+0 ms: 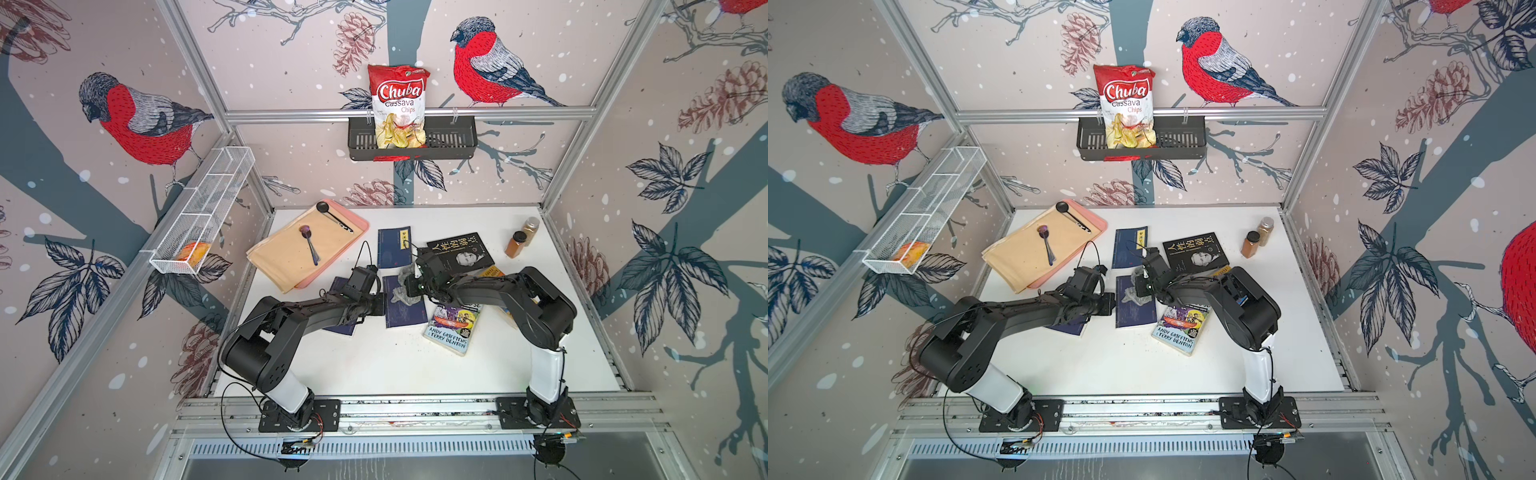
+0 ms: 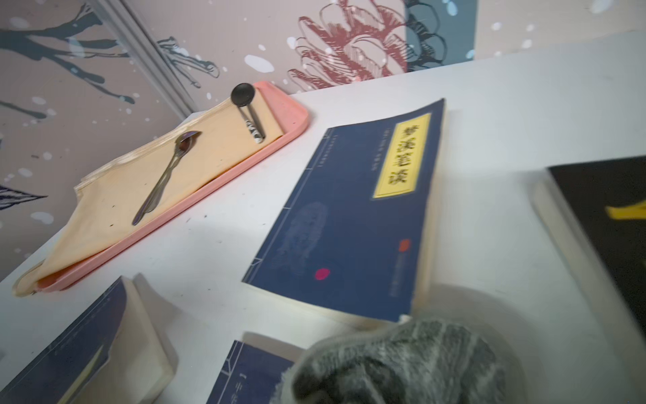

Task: Wipe the cover of the book
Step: Adjust the book at the center of the board, then wipe the dirt from the cover of the book.

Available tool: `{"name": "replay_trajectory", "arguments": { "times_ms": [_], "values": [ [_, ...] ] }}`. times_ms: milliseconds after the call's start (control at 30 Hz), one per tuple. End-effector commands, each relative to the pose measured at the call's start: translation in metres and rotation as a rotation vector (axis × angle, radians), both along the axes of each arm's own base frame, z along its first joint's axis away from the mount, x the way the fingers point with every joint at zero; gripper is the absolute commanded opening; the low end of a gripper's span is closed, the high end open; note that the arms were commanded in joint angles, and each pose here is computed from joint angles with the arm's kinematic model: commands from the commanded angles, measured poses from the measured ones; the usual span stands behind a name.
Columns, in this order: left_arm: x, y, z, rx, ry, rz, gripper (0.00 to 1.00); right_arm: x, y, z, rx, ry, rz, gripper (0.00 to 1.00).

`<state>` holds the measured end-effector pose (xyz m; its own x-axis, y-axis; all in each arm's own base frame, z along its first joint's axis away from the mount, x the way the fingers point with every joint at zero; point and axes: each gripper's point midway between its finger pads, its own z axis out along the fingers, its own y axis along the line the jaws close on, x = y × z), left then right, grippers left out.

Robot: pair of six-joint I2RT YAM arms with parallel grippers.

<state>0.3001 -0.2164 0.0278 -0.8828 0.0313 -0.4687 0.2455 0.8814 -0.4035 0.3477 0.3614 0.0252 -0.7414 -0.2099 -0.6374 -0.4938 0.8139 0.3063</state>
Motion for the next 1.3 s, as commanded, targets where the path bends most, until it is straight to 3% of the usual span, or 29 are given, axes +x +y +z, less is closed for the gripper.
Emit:
{"name": "replay_trajectory", "arguments": {
  "times_ms": [0,167,333,667,1033,1267],
  "values": [
    [-0.006,0.003,0.003,-0.006,0.006,0.014,0.00,-0.043,-0.018,-0.044,-0.171,0.169,0.078,0.00],
    [-0.002,0.017,0.017,0.036,-0.043,0.069,0.00,-0.052,-0.025,-0.043,-0.170,0.187,0.072,0.00],
    [0.008,0.008,0.027,-0.004,-0.084,0.056,0.00,-0.059,-0.030,-0.042,-0.154,0.190,0.074,0.00],
    [0.036,-0.006,0.004,0.036,-0.060,0.048,0.00,-0.059,-0.023,-0.043,-0.139,0.174,0.089,0.00],
    [0.031,0.007,-0.022,0.099,-0.006,0.090,0.00,-0.061,-0.031,-0.024,-0.163,0.107,0.073,0.00],
    [0.030,0.010,-0.026,0.107,0.002,0.093,0.00,-0.097,-0.038,-0.034,-0.232,0.152,0.090,0.00]
  ]
}}
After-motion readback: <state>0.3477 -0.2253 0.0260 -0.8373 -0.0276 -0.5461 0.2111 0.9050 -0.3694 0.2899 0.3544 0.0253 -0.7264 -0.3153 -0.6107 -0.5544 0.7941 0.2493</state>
